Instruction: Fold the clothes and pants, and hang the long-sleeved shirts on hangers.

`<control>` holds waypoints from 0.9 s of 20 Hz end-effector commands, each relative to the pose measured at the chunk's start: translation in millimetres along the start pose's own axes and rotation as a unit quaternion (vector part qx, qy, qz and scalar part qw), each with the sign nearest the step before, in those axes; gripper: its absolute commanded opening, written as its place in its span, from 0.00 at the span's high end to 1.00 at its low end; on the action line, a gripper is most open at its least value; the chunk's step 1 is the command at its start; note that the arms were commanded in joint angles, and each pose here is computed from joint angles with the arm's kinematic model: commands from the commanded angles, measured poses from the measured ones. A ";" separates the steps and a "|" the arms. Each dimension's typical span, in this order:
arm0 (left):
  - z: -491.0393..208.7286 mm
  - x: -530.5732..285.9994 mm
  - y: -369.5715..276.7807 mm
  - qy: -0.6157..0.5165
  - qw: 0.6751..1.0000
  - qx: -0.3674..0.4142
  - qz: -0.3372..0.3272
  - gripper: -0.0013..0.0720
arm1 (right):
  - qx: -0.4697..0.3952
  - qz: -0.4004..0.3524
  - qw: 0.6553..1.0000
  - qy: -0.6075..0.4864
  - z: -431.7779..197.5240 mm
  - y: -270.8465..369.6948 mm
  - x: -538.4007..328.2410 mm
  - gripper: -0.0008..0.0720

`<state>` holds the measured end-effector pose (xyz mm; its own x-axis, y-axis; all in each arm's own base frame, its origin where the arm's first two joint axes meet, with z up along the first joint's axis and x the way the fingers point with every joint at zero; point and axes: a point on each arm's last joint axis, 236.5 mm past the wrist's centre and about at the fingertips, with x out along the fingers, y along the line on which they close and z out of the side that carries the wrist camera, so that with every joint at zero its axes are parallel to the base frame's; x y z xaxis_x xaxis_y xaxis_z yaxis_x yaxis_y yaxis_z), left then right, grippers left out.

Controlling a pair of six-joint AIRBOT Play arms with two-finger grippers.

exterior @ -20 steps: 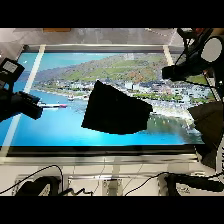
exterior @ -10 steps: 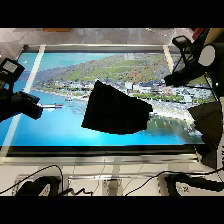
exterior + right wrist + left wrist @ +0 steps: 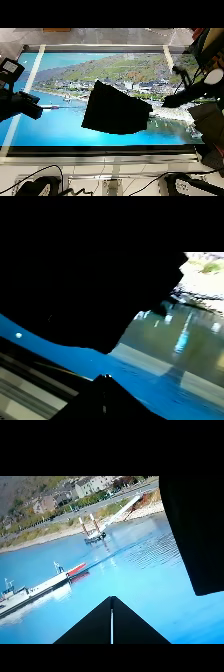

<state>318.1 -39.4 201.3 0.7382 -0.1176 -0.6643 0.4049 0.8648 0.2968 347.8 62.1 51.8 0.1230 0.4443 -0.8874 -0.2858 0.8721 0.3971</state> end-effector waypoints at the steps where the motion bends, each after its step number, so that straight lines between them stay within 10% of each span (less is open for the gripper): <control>1: -0.1 0.6 0.3 0.001 1.000 0.000 0.000 0.96 | 0.059 0.083 0.995 0.011 -32.8 12.7 49.8 0.91; 4: -0.6 1.8 0.1 0.002 1.000 0.000 -0.001 0.96 | 0.107 0.060 0.992 0.017 -59.1 -8.9 90.2 0.51; 7: -0.6 1.8 0.1 0.002 1.000 0.000 -0.001 0.96 | 0.188 0.038 0.981 -0.004 -64.9 -27.2 114.5 0.51; 9: -0.6 1.8 0.1 0.002 1.000 0.000 -0.001 0.96 | 0.226 0.057 0.972 -0.005 -60.9 -24.8 124.3 0.30; 18: -0.5 1.8 0.1 0.002 1.000 0.000 -0.001 0.96 | 0.261 0.091 0.961 0.021 -65.9 -29.8 161.6 0.26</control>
<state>319.0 -39.4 200.0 0.7356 -0.1174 -0.6671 0.4060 0.8648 0.2955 307.3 95.8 -107.9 0.0536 0.6054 -0.7941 0.2133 0.7699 0.6014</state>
